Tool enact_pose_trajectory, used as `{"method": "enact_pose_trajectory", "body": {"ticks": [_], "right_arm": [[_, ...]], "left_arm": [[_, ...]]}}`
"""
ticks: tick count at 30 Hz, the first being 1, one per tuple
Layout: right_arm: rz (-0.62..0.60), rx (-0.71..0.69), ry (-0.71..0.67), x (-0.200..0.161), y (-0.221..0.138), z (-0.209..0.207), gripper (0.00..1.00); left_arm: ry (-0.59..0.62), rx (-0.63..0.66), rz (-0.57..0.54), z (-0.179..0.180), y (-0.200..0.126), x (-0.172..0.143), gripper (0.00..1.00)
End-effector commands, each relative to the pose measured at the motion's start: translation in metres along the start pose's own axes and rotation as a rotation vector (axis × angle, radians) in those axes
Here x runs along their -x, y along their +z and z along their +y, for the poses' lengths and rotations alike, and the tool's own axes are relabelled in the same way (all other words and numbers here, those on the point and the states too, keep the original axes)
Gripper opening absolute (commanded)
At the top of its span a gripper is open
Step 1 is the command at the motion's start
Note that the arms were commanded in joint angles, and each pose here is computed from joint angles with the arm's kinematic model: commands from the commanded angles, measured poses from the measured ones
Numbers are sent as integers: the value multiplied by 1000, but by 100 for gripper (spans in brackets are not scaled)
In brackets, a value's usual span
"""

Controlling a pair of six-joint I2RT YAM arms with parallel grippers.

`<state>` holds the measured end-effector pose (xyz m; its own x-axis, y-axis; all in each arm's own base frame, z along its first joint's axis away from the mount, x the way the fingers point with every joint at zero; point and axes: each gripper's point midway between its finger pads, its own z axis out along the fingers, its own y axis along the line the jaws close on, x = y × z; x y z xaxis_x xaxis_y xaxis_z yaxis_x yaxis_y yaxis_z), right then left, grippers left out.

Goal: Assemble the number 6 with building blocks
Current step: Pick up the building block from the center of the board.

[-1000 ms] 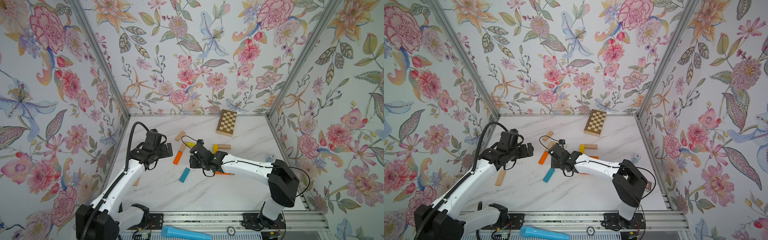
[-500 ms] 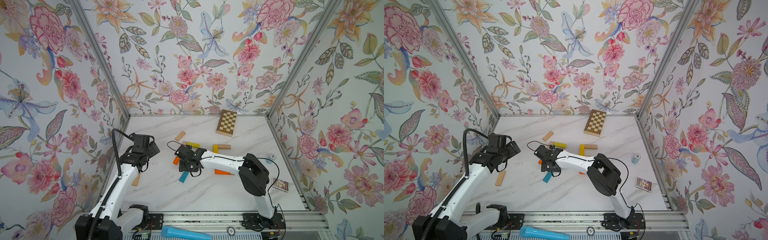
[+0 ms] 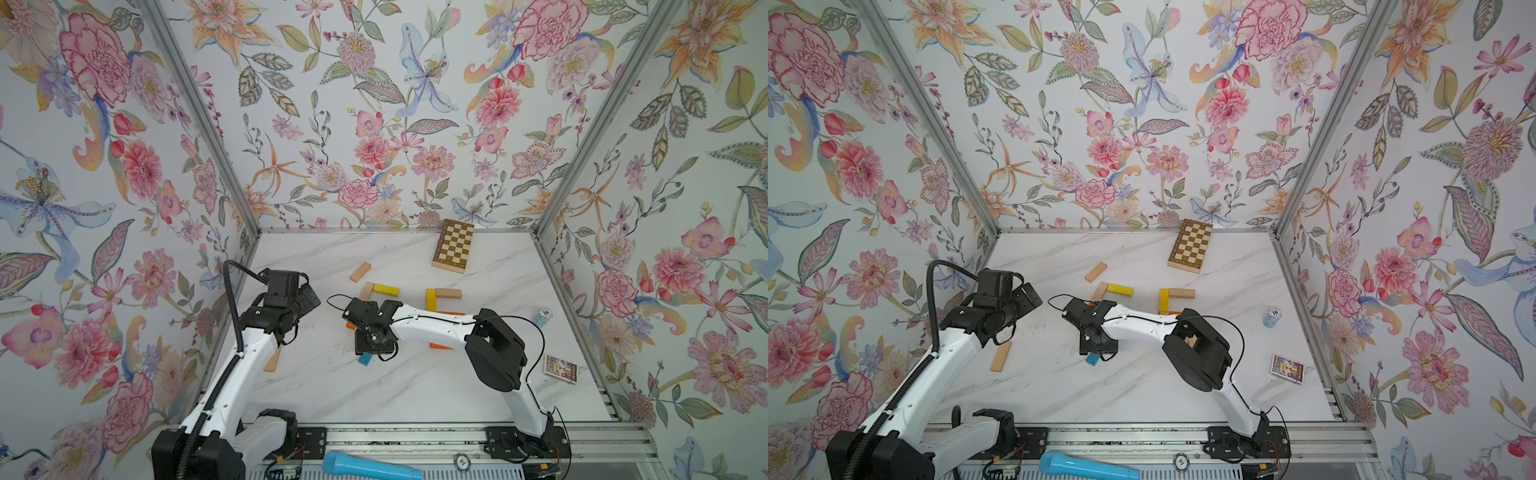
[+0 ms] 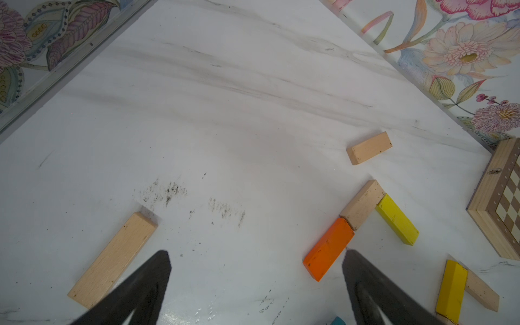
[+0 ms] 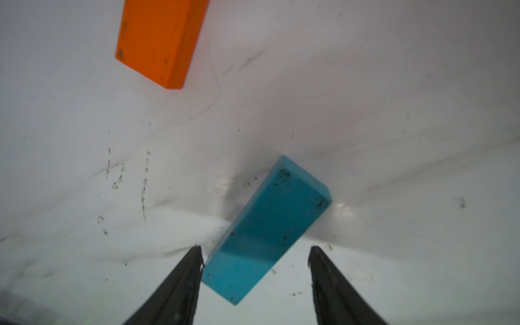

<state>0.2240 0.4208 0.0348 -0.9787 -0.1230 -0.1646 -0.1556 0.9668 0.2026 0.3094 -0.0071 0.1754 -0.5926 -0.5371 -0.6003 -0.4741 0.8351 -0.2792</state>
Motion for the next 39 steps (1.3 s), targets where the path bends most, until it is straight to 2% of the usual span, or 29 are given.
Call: {"method": "enact_pose_trajectory", "body": {"ticks": [1, 4, 8, 14, 19, 22, 25, 32, 35, 39], "right_arm": [[58, -24, -4, -7, 10, -3, 62], [82, -59, -21, -8, 14, -6, 63], [83, -85, -27, -8, 11, -14, 59], [93, -76, -78, -4, 2, -19, 35], [124, -60, -248, -8, -8, -25, 25], [107, -69, -383, 3, -22, -37, 19], [73, -71, -514, 17, -38, -48, 21], [17, -100, -664, 55, -59, -82, 20], [12, -80, -687, 73, -61, -93, 18], [-38, -24, -695, 100, -76, -99, 21]], "left_arm": [[-24, -10, -15, 3, -2, 2, 99], [-28, -15, -13, 2, -1, 3, 99], [-28, -14, -6, 3, 1, 3, 99], [-14, -24, 0, 2, 2, 2, 99], [11, -69, 39, -9, 8, -2, 99], [29, -79, 42, -10, 8, -4, 99], [48, -95, 38, -13, 8, -3, 99], [111, -61, 62, -10, 14, -4, 99], [127, -79, 73, -11, 18, -6, 99], [126, -117, 90, -12, 24, -5, 99]]}}
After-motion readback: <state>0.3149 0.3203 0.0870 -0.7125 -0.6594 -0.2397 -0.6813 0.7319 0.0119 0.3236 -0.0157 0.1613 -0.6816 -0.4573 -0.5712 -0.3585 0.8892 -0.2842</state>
